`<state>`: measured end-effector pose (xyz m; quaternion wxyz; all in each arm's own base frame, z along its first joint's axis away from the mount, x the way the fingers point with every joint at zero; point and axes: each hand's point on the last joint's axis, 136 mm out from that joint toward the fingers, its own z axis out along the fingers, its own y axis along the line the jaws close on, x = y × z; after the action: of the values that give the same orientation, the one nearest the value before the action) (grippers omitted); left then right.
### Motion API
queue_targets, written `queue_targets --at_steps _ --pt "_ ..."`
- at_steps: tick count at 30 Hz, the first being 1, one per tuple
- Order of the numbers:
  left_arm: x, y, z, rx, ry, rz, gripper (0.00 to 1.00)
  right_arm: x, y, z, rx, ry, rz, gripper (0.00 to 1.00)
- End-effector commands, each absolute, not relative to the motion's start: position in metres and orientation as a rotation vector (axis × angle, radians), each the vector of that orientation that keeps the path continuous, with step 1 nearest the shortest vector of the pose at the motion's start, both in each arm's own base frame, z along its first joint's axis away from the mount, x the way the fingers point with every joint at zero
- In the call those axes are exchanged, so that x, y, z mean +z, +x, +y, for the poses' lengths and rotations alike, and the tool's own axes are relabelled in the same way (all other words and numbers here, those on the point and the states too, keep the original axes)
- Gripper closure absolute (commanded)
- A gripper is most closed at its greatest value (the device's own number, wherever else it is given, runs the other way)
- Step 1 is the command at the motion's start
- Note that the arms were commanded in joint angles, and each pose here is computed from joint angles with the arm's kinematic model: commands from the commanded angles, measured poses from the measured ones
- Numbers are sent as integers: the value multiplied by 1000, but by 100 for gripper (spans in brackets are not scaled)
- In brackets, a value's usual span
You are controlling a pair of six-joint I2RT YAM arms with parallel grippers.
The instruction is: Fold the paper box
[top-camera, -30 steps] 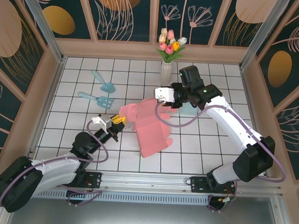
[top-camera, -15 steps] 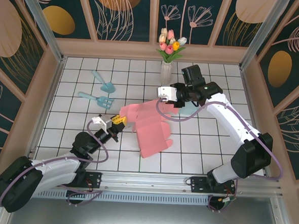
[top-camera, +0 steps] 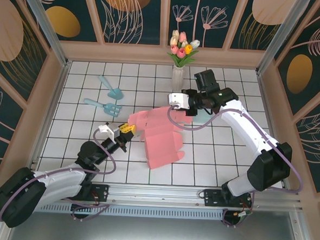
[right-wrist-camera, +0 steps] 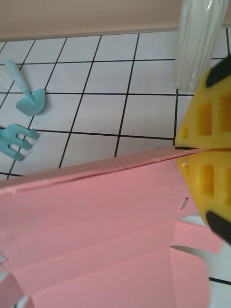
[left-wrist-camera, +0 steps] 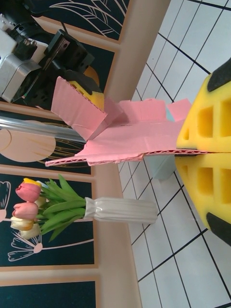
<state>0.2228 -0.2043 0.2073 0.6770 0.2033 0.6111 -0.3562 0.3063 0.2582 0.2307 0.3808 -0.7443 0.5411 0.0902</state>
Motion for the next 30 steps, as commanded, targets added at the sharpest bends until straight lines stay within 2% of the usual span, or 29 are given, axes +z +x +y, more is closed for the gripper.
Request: queue_targets --at_steps 1,3,5,7,10,21,26,30 --pt "212 237 -205 -780 403 1417 96 244 297 261 256 -1896 1355 100" --pt "207 261 -191 -698 254 1498 86 241 299 257 258 -1885 1413 100" --pt "204 280 -169 -625 64 1549 66 235 304 251 246 -1871 1484 100" --pt "199 290 -153 -586 -92 1598 54 228 308 244 217 -1854 1566 100" --pt "195 291 -151 -635 -191 1668 48 219 312 234 176 -1808 1684 100" --pt "229 253 -221 -1128 -97 1831 56 217 340 200 -90 -1594 1869 100" --pt "234 231 -264 -1212 25 1855 61 225 339 204 -68 -1582 1852 100" --pt "206 248 -281 -1139 20 1952 67 216 333 204 -54 -1633 1848 100"
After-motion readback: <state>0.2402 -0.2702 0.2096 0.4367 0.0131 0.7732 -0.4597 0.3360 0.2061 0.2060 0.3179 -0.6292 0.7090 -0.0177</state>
